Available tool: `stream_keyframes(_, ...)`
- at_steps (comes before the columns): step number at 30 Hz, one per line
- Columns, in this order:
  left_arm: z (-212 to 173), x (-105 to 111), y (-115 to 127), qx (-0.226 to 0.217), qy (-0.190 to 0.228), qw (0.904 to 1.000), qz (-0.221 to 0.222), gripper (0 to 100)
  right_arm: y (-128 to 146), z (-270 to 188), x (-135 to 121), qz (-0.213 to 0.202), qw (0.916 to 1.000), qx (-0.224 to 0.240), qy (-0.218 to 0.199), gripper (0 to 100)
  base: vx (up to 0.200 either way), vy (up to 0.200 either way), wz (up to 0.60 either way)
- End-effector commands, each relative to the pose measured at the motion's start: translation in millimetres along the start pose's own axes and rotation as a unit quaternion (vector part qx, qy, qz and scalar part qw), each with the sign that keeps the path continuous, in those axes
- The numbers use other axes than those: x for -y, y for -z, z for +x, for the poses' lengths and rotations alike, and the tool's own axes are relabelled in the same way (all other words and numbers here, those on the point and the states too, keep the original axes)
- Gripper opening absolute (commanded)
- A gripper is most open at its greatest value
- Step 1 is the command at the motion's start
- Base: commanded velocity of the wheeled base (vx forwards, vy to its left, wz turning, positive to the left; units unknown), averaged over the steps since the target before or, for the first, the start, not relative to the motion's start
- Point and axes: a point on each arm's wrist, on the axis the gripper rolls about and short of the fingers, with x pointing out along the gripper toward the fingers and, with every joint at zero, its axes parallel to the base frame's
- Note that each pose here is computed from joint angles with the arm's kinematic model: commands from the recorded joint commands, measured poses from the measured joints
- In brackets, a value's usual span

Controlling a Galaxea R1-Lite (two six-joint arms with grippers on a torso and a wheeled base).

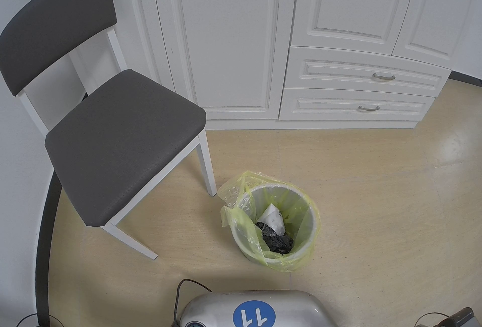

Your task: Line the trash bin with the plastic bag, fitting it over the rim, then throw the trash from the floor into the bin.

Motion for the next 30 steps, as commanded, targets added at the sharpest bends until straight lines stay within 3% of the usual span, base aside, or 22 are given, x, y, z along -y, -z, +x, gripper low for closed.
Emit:
stream_keyframes(1, -50.1, -12.3, 2.4, 0.017, -0.02, 0.9994, 0.022, 100, 4.3, -82.8, -16.6, 0.037, 0.9954, 0.079, -0.039, 100, 0.0, 0.0, 0.0)
stream_keyframes(4, -54.3, -12.0, 4.1, 0.014, -0.034, 0.9991, 0.022, 100, 4.5, -82.8, -16.4, 0.045, 0.9951, 0.079, -0.041, 100, 0.0, 0.0, 0.0)
stream_keyframes(13, -69.0, -11.7, 11.0, 0.003, -0.05, 0.9983, -0.032, 100, 9.9, -82.5, -11.1, 0.053, 0.9942, 0.064, -0.068, 100, 0.0, 0.0, 0.0)
stream_keyframes(20, -83.9, -10.7, 21.1, -0.008, -0.057, 0.9977, -0.038, 100, 27.7, -92.5, -2.8, 0.016, 0.9947, 0.03, -0.097, 100, 0.0, 0.0, 0.0)
stream_keyframes(24, -92.1, -7.1, 35.8, -0.01, -0.063, 0.9974, -0.032, 100, 38.2, -98.7, -1.9, 0.008, 0.9969, 0.014, -0.077, 100, 0.0, 0.0, 0.0)
stream_keyframes(27, -97.5, -4.4, 45.9, -0.012, -0.073, 0.9969, -0.029, 100, 39.2, -98.2, 0.2, 0.006, 0.9993, 0.018, -0.034, 100, 0.0, 0.0, 0.0)
stream_keyframes(30, -101.5, -1.8, 57.6, -0.02, -0.081, 0.9962, -0.027, 100, 47.9, -96.2, 2.4, -0.044, 0.999, 0.004, -0.008, 100, 0.0, 0.0, 0.0)
